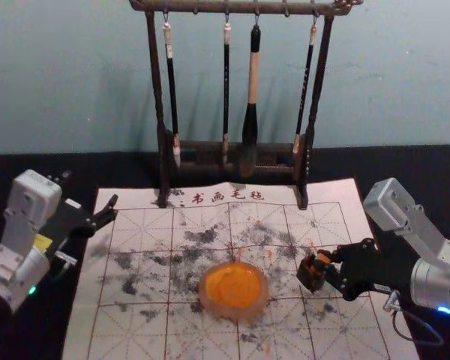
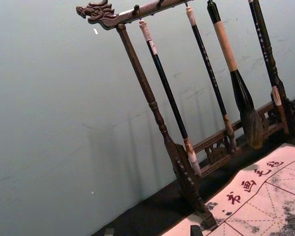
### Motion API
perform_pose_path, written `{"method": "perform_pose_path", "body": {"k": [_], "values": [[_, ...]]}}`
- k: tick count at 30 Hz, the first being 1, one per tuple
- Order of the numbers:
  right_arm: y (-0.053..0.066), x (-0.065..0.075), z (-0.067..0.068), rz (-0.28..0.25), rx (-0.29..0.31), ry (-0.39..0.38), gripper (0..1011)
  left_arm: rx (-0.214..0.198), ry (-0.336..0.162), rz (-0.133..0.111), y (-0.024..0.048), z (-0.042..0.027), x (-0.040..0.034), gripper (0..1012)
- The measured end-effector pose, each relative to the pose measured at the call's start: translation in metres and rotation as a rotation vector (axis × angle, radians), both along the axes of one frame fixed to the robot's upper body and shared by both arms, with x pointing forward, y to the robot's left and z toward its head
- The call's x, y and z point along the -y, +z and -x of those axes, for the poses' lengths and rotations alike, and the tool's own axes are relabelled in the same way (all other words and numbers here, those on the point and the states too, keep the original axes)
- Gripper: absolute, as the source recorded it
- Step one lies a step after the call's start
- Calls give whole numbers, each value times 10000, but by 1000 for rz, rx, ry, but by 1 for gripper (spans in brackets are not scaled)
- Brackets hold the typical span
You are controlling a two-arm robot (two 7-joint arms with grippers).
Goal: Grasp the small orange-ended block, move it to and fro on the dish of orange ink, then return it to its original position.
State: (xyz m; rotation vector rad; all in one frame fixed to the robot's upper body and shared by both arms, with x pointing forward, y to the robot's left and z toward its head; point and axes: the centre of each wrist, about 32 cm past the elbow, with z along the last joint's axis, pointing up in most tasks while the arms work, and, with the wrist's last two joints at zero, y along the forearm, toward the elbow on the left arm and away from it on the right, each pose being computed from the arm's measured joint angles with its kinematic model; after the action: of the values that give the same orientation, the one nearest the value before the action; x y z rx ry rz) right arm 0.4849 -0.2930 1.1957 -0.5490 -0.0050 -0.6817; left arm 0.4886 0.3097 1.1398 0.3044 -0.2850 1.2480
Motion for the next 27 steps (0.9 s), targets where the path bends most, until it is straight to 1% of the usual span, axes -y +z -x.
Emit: {"method": "perform_pose_path", "body": {"k": [27], "values": [[-21,-8,-18,8,-4,1,104,0,0,0,0,0,0,1001]]}}
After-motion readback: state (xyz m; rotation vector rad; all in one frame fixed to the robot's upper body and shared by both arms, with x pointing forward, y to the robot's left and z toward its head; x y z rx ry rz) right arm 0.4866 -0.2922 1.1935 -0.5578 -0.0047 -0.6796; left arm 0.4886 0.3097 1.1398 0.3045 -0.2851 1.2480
